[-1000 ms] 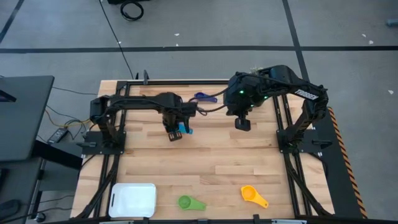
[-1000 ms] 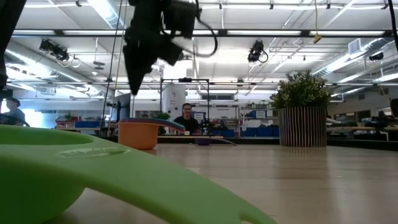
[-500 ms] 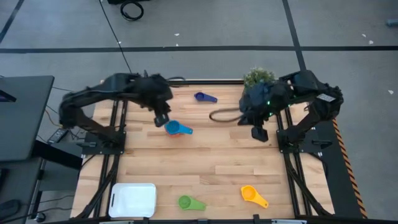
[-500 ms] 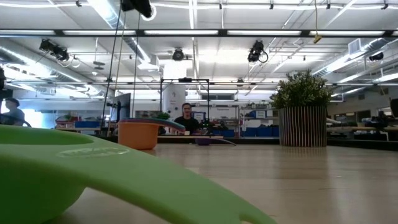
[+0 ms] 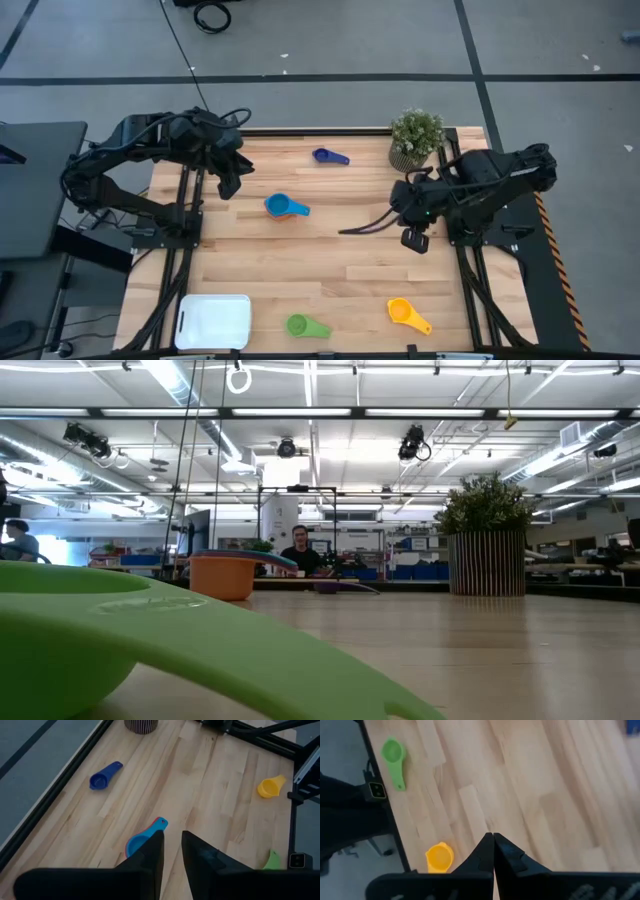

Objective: Nest measuring cups in basket
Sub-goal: Stack the yellow measuring cup into the light blue measuring cup

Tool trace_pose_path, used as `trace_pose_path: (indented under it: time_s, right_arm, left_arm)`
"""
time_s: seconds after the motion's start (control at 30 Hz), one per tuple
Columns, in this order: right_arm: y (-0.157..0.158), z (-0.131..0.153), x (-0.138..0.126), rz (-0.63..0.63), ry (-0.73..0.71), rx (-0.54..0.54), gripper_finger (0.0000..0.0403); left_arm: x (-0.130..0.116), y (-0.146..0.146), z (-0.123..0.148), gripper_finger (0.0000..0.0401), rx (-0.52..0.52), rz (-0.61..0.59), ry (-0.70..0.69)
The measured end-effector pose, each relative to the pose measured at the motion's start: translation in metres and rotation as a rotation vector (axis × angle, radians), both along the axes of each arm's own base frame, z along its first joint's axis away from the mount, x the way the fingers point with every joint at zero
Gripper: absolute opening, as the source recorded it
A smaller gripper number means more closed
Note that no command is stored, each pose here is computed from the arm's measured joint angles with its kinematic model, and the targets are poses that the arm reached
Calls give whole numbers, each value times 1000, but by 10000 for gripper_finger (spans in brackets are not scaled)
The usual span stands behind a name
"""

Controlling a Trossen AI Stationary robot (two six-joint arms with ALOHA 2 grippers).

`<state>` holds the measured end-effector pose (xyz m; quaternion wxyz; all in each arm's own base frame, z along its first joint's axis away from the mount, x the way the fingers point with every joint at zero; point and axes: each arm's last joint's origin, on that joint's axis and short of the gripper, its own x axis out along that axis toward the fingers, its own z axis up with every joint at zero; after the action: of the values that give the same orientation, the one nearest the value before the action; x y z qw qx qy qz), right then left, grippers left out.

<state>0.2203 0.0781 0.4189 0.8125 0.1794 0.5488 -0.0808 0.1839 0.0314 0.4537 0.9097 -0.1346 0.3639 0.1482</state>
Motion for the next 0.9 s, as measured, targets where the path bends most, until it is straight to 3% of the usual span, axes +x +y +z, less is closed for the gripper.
trace_pose_path:
  time_s: [0.3,0.43,0.63,0.9]
  right_arm:
    - [12,-37,-19,-113,-130,136,3]
    - [15,-62,-30,-161,-101,180,3]
    - [32,-98,-36,-85,-124,273,3]
    - [63,-148,-39,-83,-49,602,10]
  left_arm:
    - [0,0,0,75,25,-25,4]
    - [0,0,0,75,27,-27,5]
    - [0,0,0,75,27,-27,5]
    - [0,0,0,75,25,-25,5]
